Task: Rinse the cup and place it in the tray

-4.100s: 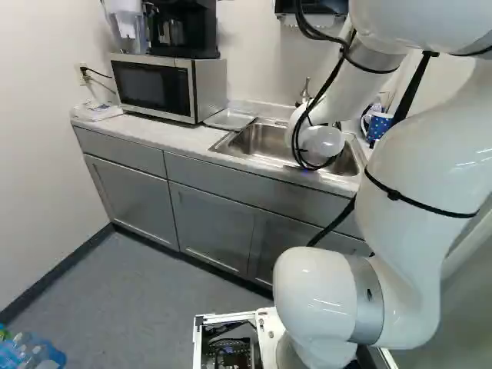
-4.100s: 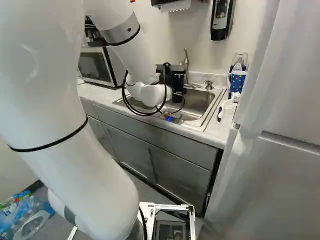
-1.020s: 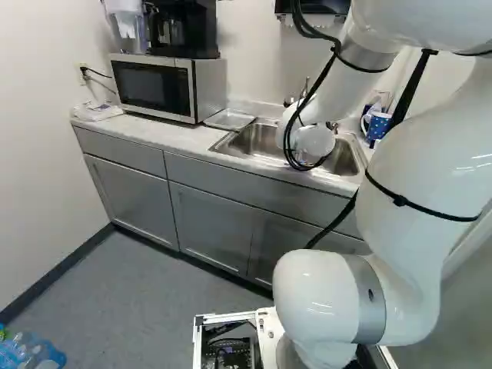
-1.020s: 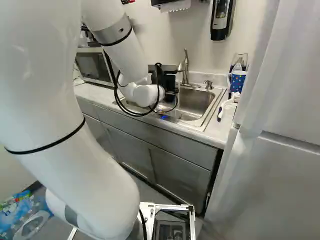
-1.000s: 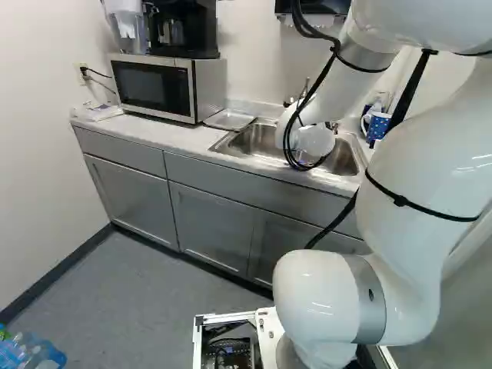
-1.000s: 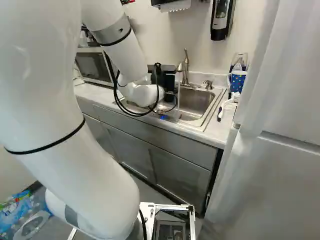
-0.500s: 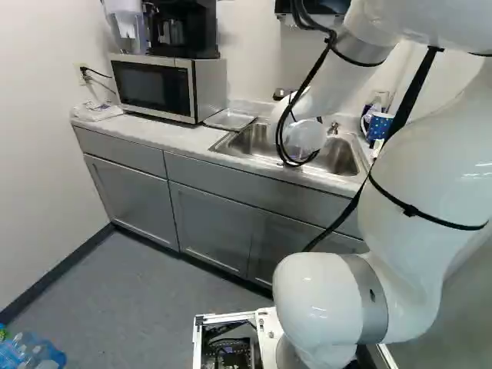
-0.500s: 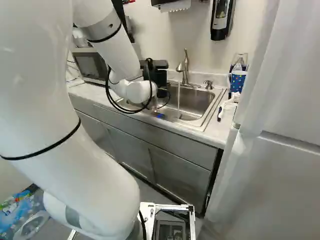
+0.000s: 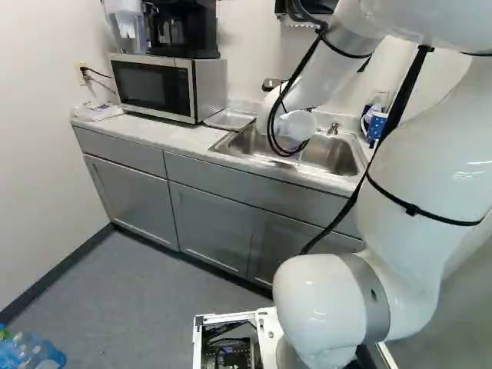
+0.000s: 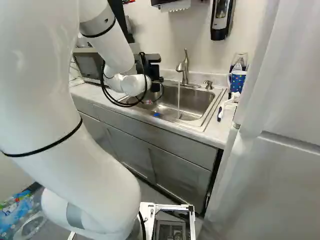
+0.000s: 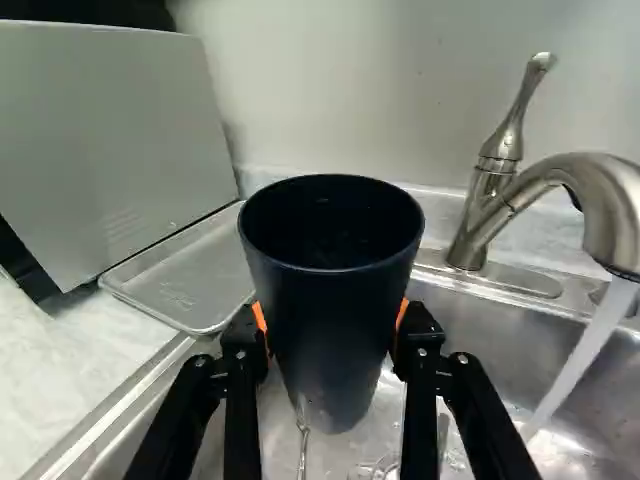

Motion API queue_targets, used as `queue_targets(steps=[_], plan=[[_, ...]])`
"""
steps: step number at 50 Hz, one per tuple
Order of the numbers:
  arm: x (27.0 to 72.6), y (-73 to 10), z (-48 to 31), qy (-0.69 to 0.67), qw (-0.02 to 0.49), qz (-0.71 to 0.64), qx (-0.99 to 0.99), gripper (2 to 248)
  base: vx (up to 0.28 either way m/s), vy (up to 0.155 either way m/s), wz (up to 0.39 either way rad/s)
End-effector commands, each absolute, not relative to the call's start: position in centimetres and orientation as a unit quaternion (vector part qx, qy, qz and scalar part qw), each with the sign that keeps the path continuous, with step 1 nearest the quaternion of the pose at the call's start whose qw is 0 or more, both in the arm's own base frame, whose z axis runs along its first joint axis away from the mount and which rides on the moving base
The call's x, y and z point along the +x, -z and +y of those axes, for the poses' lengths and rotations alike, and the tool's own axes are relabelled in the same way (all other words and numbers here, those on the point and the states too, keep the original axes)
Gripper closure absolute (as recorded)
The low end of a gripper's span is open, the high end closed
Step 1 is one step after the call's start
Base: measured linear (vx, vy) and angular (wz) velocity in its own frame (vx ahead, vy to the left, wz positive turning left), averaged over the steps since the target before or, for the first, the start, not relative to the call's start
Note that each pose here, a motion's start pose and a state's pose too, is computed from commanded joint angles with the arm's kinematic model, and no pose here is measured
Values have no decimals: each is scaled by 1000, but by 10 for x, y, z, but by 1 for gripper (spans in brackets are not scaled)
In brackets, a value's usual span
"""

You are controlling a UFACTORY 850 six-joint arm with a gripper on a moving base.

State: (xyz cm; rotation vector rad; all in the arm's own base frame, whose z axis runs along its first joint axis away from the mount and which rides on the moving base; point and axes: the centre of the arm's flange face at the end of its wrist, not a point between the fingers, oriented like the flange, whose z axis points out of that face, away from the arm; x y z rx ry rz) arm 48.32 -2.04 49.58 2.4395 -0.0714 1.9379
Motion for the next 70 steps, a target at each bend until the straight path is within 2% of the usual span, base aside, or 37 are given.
queue_targets(steps=[39,70], plan=[[511,-512,22,-630,-16,8,777,124,0,0,0],[511,-512,22,-620,-110,-108,769,124,0,0,0]])
